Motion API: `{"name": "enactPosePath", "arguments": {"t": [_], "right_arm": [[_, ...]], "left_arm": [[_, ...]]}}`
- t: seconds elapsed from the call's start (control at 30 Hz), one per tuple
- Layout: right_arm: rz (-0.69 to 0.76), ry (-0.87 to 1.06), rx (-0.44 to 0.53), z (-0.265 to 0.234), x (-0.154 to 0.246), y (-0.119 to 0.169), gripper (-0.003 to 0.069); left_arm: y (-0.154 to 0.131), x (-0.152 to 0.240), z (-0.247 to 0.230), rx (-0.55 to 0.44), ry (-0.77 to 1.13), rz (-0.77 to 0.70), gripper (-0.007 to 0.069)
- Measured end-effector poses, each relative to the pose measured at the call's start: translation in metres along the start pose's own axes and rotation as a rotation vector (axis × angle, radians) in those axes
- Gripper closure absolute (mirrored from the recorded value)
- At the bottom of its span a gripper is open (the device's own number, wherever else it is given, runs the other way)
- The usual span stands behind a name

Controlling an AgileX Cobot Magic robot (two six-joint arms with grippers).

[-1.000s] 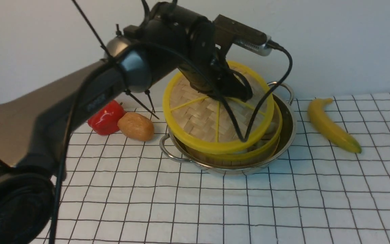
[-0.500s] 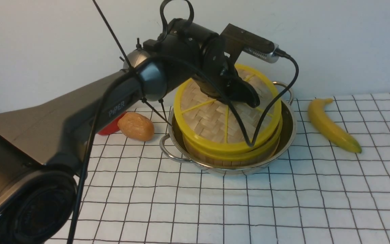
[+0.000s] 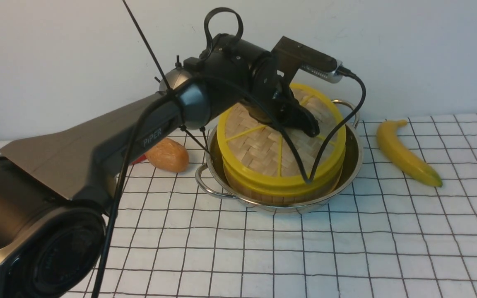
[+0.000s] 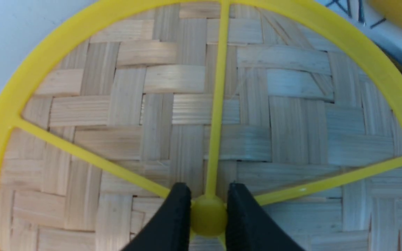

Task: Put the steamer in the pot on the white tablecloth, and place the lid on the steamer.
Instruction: 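Place the yellow bamboo steamer lid onto the steamer in the pot with the left gripper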

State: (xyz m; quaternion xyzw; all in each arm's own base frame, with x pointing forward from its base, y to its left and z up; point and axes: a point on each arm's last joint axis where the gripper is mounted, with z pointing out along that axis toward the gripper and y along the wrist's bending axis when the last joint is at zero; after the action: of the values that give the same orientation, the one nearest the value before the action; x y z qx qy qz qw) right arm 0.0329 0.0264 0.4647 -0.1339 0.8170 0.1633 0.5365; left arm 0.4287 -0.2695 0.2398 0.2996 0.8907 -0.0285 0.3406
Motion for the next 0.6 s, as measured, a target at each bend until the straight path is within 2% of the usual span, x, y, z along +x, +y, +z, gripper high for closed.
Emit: {"name": "enactPosePath", "arguments": {"t": [0.6], "right_arm": [[0.001, 0.0, -0.003, 0.0, 0.0, 0.0002, 0.0645]], "left_arm": [[0.0, 0.0003, -0.0001, 0.0, 0.004, -0.002, 0.0505]]}}
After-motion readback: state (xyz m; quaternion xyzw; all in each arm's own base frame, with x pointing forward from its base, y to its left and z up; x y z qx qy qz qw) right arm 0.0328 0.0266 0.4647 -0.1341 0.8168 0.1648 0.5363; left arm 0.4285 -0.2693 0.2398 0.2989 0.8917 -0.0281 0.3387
